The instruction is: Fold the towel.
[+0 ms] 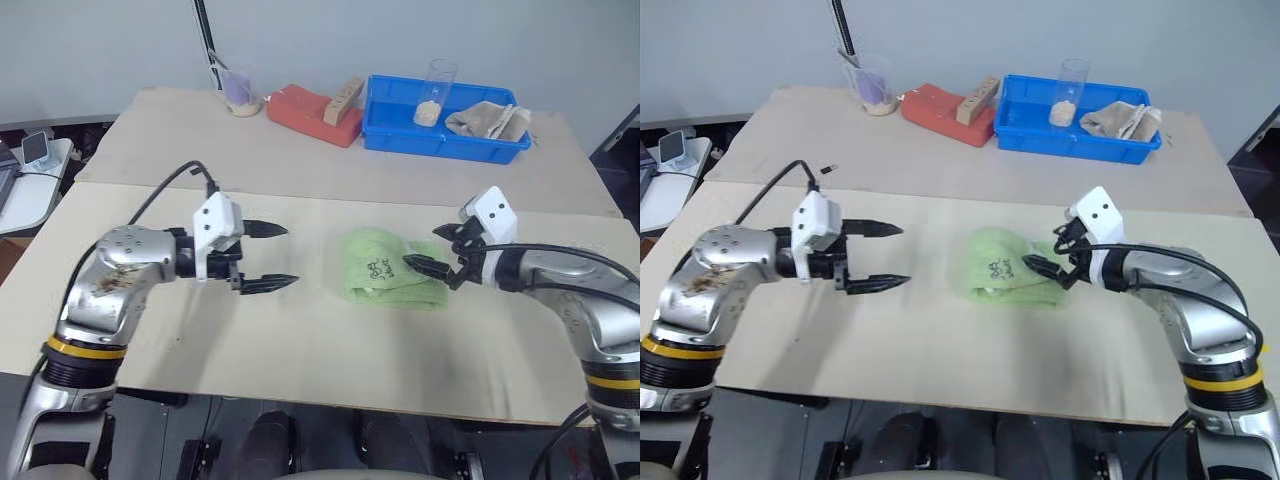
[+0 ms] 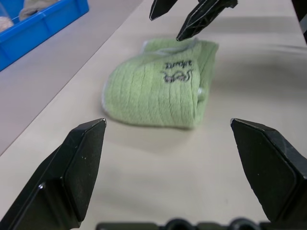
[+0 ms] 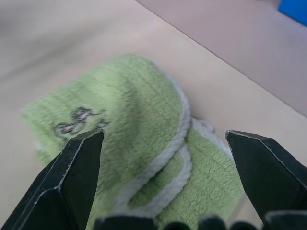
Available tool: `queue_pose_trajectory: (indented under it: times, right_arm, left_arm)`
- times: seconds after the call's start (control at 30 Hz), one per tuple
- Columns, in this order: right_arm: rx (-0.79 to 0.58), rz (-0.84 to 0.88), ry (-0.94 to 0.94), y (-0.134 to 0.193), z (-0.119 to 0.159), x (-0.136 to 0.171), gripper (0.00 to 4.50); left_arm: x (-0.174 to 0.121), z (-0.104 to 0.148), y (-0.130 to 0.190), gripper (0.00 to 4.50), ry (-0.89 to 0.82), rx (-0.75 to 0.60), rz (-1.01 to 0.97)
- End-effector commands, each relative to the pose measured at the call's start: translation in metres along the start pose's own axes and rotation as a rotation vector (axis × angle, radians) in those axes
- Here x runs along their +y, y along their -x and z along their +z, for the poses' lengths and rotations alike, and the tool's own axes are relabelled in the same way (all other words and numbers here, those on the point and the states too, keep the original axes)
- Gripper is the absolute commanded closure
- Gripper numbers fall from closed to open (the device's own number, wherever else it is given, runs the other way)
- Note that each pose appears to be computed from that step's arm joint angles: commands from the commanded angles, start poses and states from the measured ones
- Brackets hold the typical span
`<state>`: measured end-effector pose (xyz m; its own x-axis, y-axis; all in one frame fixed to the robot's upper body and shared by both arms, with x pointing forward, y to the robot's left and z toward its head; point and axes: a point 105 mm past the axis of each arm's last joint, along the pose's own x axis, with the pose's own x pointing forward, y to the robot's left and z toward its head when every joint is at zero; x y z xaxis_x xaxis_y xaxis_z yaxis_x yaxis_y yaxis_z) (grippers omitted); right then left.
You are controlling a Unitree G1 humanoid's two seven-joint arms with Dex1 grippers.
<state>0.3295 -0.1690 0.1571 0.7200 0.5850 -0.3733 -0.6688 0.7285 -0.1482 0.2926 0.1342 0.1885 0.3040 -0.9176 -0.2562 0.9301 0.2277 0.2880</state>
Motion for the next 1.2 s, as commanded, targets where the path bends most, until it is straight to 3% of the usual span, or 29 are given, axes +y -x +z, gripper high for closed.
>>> queue_pose_trajectory:
  times: [0.03,0.17,0.2,0.57,0.6,1.0,1.03,1.2]
  right_arm:
    - [-0.008,-0.042,0.020,-0.010,0.000,-0.010,0.00]
    - [-0.018,-0.005,0.003,-0.022,-0.001,-0.008,0.00]
    - [-0.018,0.011,0.016,-0.025,-0.001,-0.006,0.53]
    - [0.017,0.052,0.106,-0.033,-0.010,0.004,4.30]
    - [0.019,0.048,0.104,-0.033,-0.010,0.004,4.45]
    - [-0.044,0.042,0.051,-0.016,0.006,0.002,4.45]
    - [-0.053,0.056,0.039,-0.015,0.007,0.004,3.88]
    - [-0.009,0.038,0.055,-0.017,-0.002,0.005,2.21]
  left_arm:
    - [-0.011,0.019,0.006,0.07,-0.036,-0.049,-0.045]
    - [-0.015,0.020,0.007,0.07,-0.038,-0.058,-0.042]
    - [-0.015,0.020,0.007,0.00,-0.036,-0.061,-0.036]
    - [-0.017,0.016,0.005,0.00,-0.037,-0.071,-0.011]
    - [-0.017,0.015,0.004,0.00,-0.037,-0.071,-0.009]
    - [-0.016,0.011,0.003,0.00,-0.041,-0.079,0.008]
    - [-0.016,0.011,0.003,0.00,-0.039,-0.079,0.006]
    - [-0.024,0.010,0.004,0.00,-0.031,-0.070,-0.037]
